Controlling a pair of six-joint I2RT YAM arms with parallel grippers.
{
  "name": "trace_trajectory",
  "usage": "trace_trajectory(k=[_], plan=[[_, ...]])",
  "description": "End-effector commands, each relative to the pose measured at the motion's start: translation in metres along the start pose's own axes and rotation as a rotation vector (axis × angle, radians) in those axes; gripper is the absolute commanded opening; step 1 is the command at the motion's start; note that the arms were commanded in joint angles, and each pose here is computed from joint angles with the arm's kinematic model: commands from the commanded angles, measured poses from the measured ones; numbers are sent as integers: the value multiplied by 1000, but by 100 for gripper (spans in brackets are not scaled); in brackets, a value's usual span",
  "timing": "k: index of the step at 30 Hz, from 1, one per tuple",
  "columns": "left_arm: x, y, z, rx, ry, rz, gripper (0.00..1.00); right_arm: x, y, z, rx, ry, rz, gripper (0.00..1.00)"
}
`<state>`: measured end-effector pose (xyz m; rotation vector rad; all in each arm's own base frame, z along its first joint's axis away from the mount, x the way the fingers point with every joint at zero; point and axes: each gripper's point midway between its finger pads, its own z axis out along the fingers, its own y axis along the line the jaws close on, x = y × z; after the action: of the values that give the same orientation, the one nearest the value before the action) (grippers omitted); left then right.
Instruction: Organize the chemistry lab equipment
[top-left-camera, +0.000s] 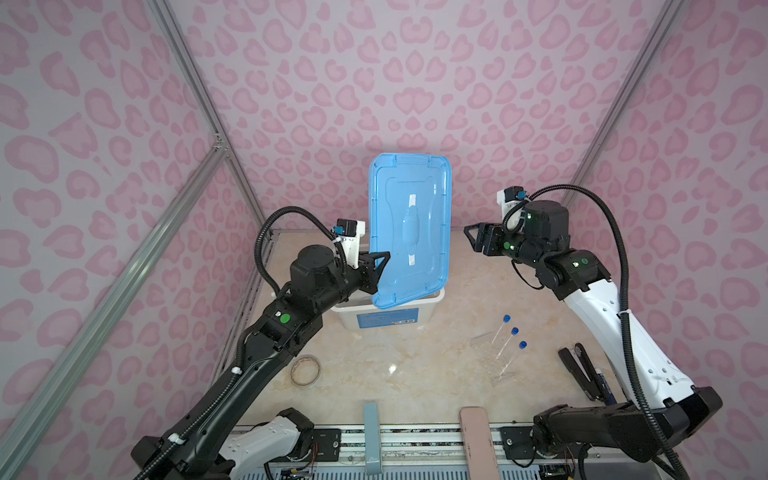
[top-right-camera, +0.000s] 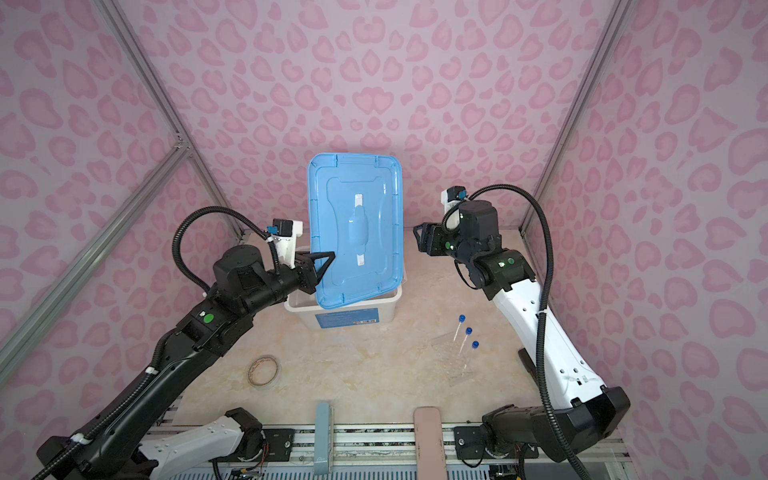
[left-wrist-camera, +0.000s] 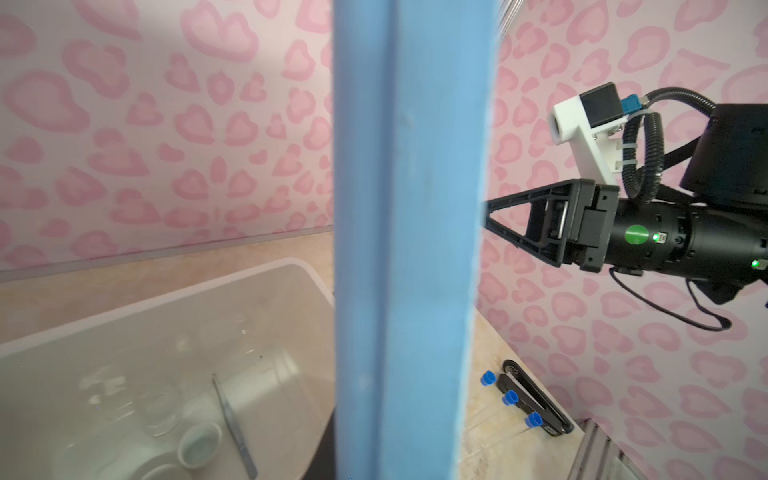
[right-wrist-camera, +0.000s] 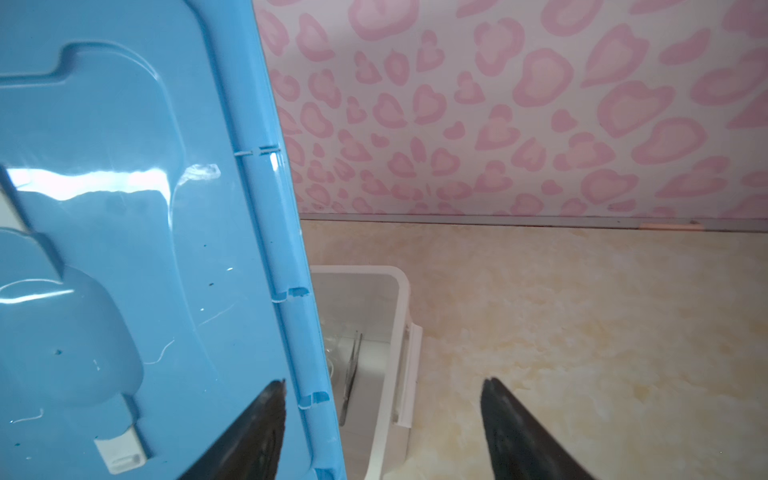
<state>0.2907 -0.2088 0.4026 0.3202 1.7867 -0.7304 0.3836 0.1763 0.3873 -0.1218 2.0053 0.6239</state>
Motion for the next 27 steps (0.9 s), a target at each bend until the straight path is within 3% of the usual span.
trace_trajectory(k=[1, 2, 3, 4, 5, 10, 15, 27], plan=[[5, 40, -23, -242, 60, 176, 3, -10, 23, 5, -122, -10, 53, 78], [6, 49, -29, -297, 73, 211, 3, -12, 30, 6, -163, -14, 76, 78], [7, 55, -33, -337, 90, 239, 3, -15, 36, 6, -192, -18, 97, 84], [9, 62, -36, -377, 111, 269, 3, -17, 42, 7, -215, -16, 112, 97], [10, 68, -39, -409, 128, 302, 3, -19, 47, 9, -226, -9, 117, 98], [15, 89, -40, -523, 196, 421, 3, -15, 65, 31, -265, 49, 122, 98], [23, 98, -33, -590, 276, 544, 3, -32, 89, 27, -430, 24, 245, 98], [48, 78, 6, -601, 410, 770, 3, -12, 83, 56, -344, 137, 229, 98]])
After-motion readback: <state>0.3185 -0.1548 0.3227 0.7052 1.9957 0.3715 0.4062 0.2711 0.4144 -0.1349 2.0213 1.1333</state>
